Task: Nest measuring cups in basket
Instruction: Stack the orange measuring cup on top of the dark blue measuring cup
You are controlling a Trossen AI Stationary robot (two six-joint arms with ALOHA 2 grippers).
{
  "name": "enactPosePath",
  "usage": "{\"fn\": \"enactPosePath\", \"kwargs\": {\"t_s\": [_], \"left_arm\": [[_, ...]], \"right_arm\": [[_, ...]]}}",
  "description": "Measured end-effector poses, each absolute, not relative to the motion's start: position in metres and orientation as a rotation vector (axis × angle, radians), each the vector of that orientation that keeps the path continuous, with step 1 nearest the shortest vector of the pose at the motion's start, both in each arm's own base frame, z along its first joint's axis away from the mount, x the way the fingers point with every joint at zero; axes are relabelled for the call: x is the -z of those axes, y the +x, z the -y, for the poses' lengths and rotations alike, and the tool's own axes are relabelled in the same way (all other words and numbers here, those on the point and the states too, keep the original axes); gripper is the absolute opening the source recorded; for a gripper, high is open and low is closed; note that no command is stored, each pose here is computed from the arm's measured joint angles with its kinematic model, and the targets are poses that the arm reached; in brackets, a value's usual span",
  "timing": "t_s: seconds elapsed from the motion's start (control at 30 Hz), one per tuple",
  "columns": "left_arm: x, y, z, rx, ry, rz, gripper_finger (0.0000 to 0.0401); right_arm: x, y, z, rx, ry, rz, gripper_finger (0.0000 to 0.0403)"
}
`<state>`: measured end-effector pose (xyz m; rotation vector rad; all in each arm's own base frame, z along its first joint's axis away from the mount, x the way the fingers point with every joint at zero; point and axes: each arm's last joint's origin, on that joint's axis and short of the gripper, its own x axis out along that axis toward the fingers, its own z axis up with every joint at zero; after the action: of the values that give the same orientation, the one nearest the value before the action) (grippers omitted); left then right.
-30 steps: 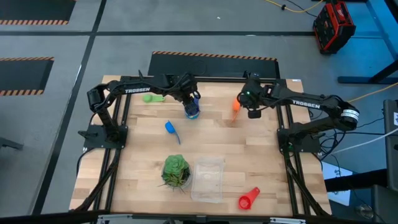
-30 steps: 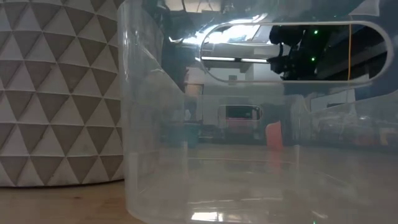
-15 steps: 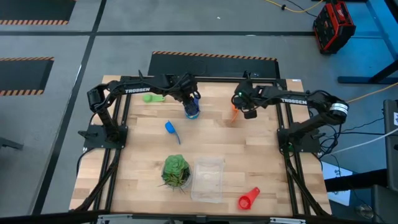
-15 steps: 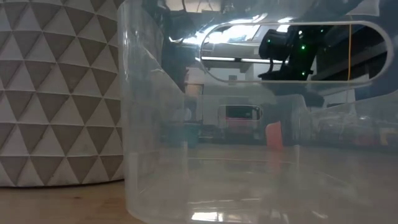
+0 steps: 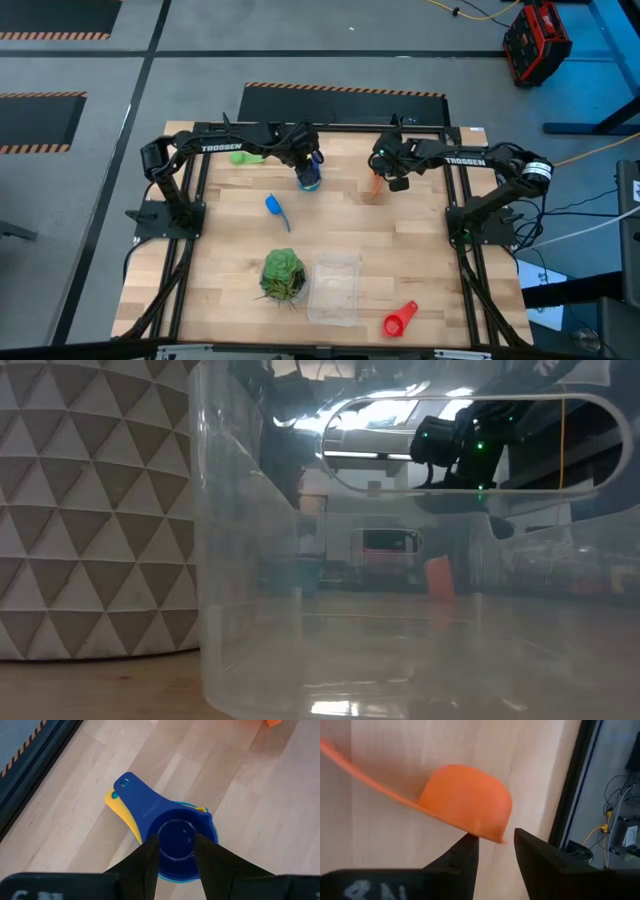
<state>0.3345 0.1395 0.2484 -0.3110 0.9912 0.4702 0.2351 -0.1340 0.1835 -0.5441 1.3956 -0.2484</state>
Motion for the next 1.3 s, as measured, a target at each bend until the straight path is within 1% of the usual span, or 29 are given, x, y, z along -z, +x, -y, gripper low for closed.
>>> {"fn": "enactPosePath", "kwargs": {"t_s": [0.37,0.5,0.67,0.87,1.13,1.3], "left_arm": [[-0.248,0.335,-0.139,-0.468,-0.310,-0.991,0.0115],[-0.248,0.335,-0.139,-0.469,-0.310,-0.992,0.0115],[-0.248,0.335,-0.139,-0.468,-0.310,-0.991,0.0115],[-0.248,0.335,-0.139,-0.468,-0.310,-0.991,0.0115],[-0.248,0.335,-0.139,-0.469,-0.310,-0.991,0.0115],[-0.248,0.335,-0.139,-0.469,-0.310,-0.991,0.0115]], "right_arm": [[-0.184,0.240,0.139,0.279,-0.538,-1.337,0.0129],[-0.178,0.244,0.146,0.291,-0.526,-1.313,0.0129],[-0.167,0.252,0.157,0.295,-0.564,-1.293,0.0129],[-0.160,0.255,0.159,0.292,-0.561,-1.298,0.0129],[-0.168,0.255,0.159,0.318,-0.563,-1.278,0.0129],[-0.179,0.261,0.162,0.384,-0.492,-1.212,0.0129]]}}
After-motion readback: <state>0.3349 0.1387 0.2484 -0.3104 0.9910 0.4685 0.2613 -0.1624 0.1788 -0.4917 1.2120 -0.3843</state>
